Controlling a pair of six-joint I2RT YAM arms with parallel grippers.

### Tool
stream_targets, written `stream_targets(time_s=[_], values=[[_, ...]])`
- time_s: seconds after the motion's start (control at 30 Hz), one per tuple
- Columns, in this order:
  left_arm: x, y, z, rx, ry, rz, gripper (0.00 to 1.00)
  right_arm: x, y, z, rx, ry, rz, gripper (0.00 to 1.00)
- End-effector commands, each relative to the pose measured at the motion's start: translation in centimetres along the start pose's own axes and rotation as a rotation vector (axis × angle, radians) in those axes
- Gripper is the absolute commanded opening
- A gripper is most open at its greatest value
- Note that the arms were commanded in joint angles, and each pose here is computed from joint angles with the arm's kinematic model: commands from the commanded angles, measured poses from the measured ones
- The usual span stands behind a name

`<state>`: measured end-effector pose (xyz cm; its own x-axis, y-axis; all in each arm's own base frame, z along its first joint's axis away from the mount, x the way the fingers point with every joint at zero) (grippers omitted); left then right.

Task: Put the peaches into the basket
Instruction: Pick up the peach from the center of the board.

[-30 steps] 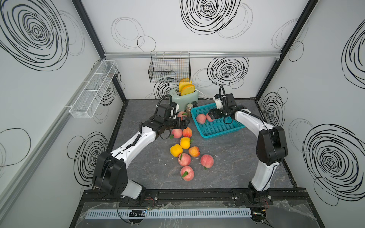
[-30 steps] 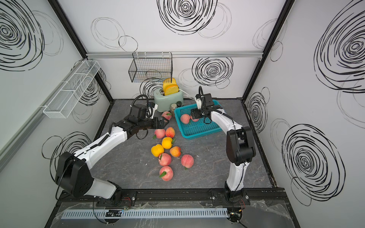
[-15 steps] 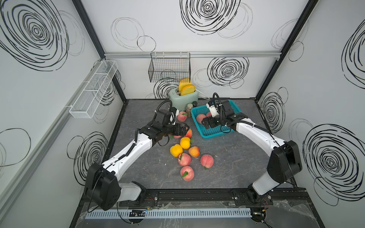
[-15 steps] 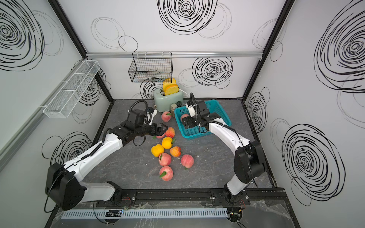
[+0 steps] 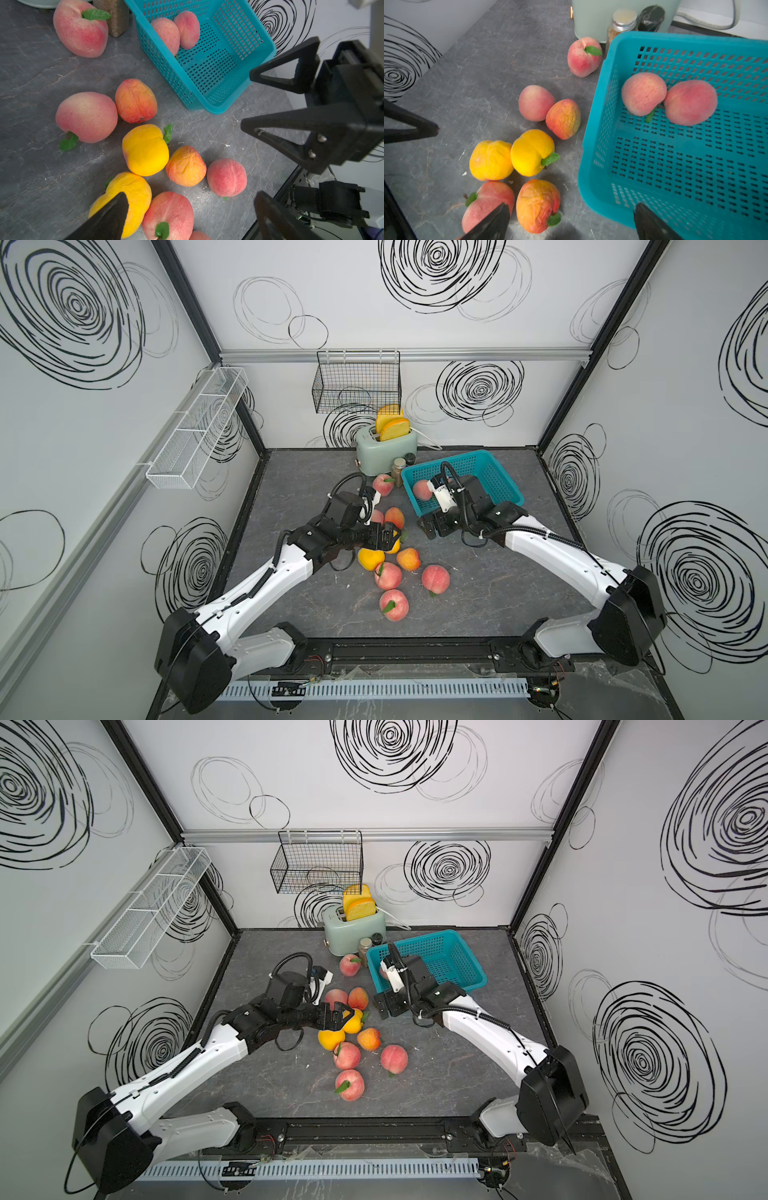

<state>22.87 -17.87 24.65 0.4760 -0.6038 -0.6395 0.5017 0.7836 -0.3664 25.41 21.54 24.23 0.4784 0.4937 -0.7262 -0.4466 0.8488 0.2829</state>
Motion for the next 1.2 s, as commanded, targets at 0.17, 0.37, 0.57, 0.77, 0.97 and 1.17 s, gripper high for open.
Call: stream_targets(time_s=[0.17,0.37,0.57,0.77,0.97,1.17], values=[[-0.3,-0.8,-1.9,-0.038,0.004,0.002,0.98,-2.7,1.6,-3.7,0.068,0.011,0.009,0.97],[-0.7,-1.5,-2.6,-0.047,-0.013,-0.002,0.98,-3.5,0.9,-6.8,0.145,0.06,-0.004,0.98],[-0.9,-1.6,-3.2,-0.043,-0.01,-0.012,0.98,-4.1,0.9,-9.0,0.192,0.073,-0.015,0.98],[-0.5,-2.0,-4.5,-0.04,0.02,-0.031,0.98,-3.7,0.3,-10.7,0.205,0.114,-0.059,0.99],[0.2,-2.5,-5.7,-0.033,0.058,-0.053,0.98,-3.0,-0.4,-12.3,0.239,0.139,-0.069,0.99],[1.0,-2.9,-7.0,-0.031,0.093,-0.072,0.98,-1.9,-0.8,-13.4,0.241,0.164,-0.077,0.99]])
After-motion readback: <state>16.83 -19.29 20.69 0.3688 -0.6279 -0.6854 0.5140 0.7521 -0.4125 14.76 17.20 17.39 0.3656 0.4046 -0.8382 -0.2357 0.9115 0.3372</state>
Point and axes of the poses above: each gripper's point midway between its finger pads, its own x axis out along the fingers, its own y axis along the line the jaws close on, z = x × y, the point moved 8 cm from there along -x, back along the fingers, and after that the axes turned 9 degrees about x, right-handed, at the moved point
